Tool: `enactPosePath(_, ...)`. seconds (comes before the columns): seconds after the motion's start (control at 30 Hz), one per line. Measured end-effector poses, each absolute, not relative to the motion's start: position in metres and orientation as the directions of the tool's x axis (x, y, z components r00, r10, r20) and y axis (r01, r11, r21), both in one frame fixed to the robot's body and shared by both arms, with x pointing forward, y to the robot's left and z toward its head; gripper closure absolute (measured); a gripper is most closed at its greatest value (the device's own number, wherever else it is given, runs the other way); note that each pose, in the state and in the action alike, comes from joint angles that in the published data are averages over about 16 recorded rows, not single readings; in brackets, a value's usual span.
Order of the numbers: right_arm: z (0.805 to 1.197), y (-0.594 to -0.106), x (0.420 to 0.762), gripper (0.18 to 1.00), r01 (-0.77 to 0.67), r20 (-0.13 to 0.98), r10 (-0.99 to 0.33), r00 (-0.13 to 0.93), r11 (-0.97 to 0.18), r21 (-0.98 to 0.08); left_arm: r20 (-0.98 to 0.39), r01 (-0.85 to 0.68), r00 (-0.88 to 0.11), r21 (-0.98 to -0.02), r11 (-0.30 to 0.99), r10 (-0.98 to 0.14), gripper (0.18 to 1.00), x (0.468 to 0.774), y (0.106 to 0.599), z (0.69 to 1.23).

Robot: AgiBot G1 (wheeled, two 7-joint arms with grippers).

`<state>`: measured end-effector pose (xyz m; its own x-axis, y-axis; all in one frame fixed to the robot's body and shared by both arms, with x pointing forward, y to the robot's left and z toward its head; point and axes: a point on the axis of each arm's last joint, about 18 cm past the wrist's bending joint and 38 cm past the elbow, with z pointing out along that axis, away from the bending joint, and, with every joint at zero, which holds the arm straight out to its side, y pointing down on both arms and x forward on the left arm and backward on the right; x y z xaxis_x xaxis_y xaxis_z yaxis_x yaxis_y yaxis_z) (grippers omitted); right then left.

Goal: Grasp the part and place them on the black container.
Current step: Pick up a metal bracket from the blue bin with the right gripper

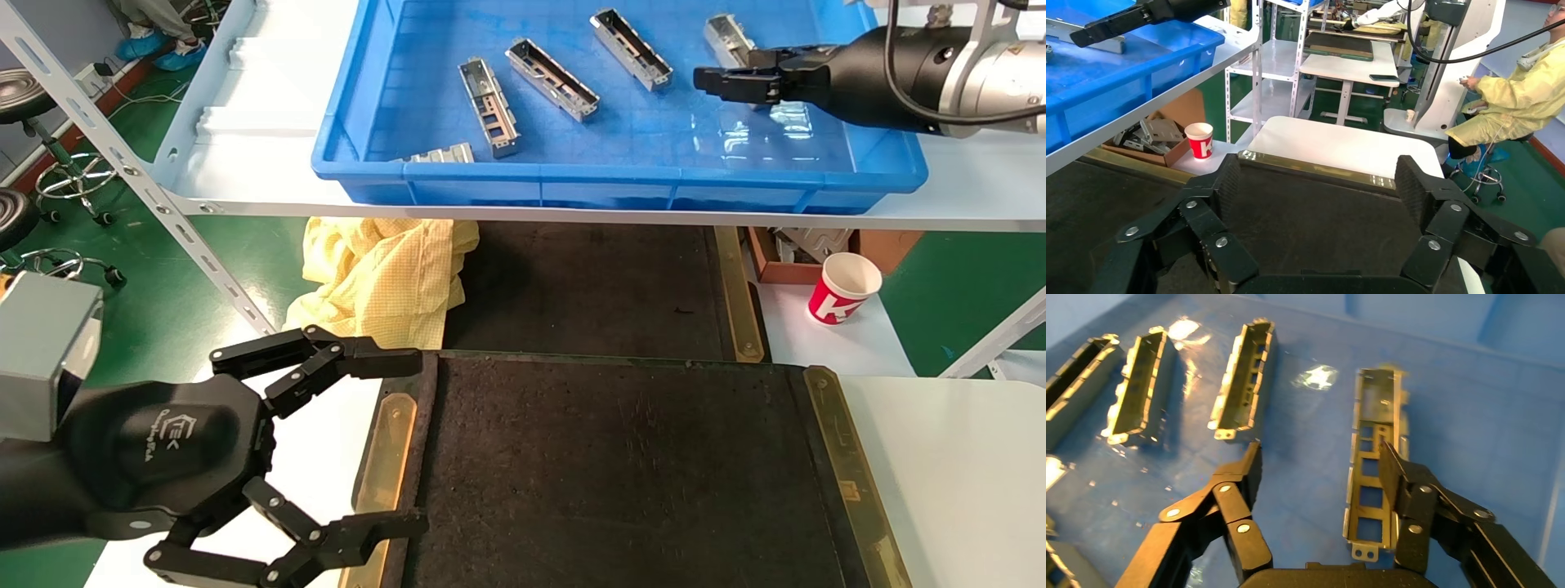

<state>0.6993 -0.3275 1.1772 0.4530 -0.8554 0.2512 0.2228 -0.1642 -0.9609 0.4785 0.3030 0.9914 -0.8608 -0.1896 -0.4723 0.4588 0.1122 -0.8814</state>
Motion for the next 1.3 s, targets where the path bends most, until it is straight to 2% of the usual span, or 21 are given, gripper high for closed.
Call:
enactPosePath(0.2,1.175,-0.332,0.7,0.505,0.223,0.255,-0.86,0.443,-0.17,-0.96,-0.472,0.459,-0.861,-0.881,0.112,-0.19,0.242,0.479,0.303,0.991)
enactPosePath(0.63,1.169,-0.334,0.702,0.809,0.22,0.258,-0.858,0.444,-0.174,-0.96,-0.472,0.459,-0.861,-0.881,0.112,-0.19,0.185,0.479,0.303,0.991)
enactPosePath(0.83,1.171,-0.335,0.7,0.899,0.236,0.276,-0.855,0.44,-0.187,-0.954,-0.472,0.459,-0.861,-0.881,0.112,-0.19,0.184,0.479,0.303,0.991)
enactPosePath(1.03,1.181,-0.335,0.693,0.954,0.273,0.318,-0.84,0.44,-0.212,-0.938,-0.472,0.459,-0.861,-0.881,0.112,-0.19,0.184,0.479,0.303,0.991)
enactPosePath(1.3,1.2,-0.324,0.67,0.98,0.344,0.409,-0.766,0.496,-0.26,-0.902,-0.472,0.459,-0.861,-0.881,0.112,-0.19,0.184,0.479,0.303,0.991)
